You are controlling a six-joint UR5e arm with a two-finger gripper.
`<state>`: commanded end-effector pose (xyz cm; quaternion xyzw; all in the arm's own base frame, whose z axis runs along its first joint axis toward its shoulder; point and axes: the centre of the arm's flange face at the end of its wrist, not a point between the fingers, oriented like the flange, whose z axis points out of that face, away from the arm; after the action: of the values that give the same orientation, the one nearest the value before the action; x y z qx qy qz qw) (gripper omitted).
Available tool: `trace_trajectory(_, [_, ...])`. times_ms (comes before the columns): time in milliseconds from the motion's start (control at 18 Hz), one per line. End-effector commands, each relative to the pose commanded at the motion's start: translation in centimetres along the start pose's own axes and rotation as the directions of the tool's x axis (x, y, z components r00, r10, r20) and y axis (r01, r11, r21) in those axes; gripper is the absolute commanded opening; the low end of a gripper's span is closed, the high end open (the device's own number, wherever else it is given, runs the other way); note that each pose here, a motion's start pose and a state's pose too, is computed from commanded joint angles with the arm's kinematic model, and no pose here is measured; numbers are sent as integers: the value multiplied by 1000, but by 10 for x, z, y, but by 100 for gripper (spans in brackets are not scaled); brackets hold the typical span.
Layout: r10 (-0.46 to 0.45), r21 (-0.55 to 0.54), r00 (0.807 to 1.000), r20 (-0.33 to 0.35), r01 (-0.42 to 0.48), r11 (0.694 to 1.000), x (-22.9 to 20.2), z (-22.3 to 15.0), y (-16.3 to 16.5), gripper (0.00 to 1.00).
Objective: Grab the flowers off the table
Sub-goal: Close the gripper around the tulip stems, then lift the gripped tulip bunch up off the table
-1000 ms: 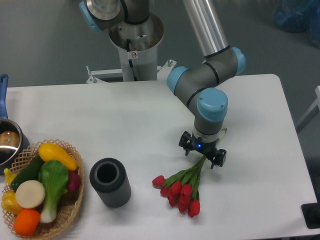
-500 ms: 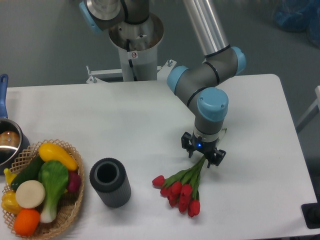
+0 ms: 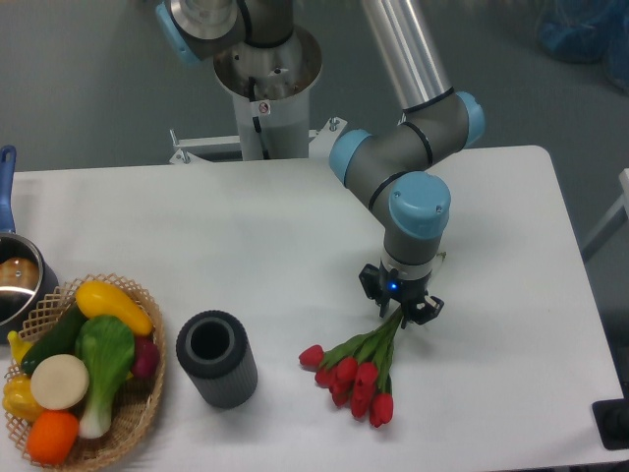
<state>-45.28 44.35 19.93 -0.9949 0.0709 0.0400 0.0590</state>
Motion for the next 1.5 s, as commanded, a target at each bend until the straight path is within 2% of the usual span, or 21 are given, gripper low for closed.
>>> trace_trajectory(444, [-3, 11, 1000, 19, 3, 1000, -9, -8, -1, 26])
trace_trajectory(500, [-4, 12, 1000, 22, 4, 1000, -11, -9, -1, 24])
trace_trajectory(556, [-5, 12, 1000, 22, 4, 1000, -11, -9, -1, 16])
trace_trajectory(833, [-3, 28, 999, 47, 2, 1000, -17, -22, -6, 17])
trace_trajectory(1333, [1, 208, 994, 114, -25, 978, -26, -98, -30, 19])
trace_trajectory(1500, [10, 336, 990, 139, -57, 940, -28, -143, -45, 19])
